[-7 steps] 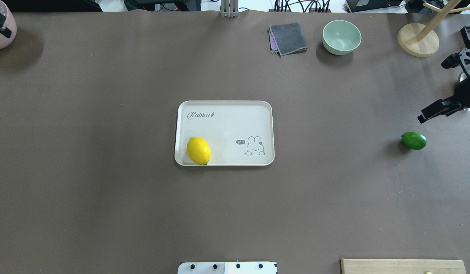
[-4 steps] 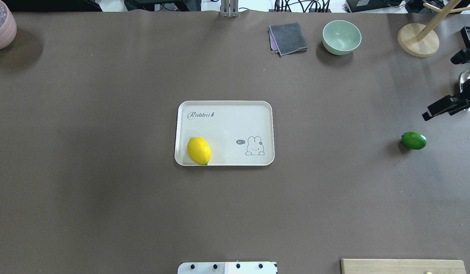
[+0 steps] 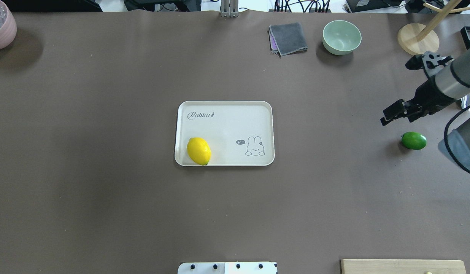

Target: Place all lemons on tray

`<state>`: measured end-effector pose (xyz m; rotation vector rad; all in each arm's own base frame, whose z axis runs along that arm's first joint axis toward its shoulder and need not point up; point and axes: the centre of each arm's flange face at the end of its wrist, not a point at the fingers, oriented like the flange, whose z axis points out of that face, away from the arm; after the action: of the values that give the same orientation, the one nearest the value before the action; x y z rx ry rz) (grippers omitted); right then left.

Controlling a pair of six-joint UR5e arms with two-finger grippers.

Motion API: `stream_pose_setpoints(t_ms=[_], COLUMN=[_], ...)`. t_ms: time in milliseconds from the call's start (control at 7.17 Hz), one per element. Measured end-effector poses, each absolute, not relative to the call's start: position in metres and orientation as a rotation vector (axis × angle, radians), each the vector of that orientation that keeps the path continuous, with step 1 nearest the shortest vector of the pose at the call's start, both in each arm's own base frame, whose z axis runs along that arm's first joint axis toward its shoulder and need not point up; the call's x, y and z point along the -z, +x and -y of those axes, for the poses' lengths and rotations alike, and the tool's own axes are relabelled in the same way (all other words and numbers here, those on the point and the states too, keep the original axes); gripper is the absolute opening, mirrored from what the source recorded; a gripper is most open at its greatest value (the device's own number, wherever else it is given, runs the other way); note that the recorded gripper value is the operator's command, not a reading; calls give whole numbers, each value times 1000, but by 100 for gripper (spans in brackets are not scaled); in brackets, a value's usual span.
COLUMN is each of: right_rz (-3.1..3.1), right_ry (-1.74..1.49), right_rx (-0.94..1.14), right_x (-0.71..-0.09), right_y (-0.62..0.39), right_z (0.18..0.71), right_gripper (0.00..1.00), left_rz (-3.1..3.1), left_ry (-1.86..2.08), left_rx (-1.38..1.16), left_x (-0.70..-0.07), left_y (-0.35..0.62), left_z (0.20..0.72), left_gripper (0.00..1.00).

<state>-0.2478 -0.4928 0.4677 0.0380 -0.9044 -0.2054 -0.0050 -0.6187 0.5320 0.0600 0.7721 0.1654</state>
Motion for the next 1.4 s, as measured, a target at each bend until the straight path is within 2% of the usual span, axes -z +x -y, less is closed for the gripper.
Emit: stream_pose_setpoints(t_ms=[419, 977, 1395], right_rz=[845, 536, 445], right_ry=[152, 358, 337], right_rx=[432, 1013, 1174], right_x=[-456, -505, -535], right_y=[-278, -216, -209], right_z=[471, 485, 465], right_gripper=[99, 99, 99], left_rz=[-784, -800, -803], left_ry=[51, 51, 48], left_rx=[-162, -145, -142], left_x=[-537, -535, -535], left_y=[-5, -4, -3], left_z=[612, 595, 593], left_gripper=[98, 98, 98])
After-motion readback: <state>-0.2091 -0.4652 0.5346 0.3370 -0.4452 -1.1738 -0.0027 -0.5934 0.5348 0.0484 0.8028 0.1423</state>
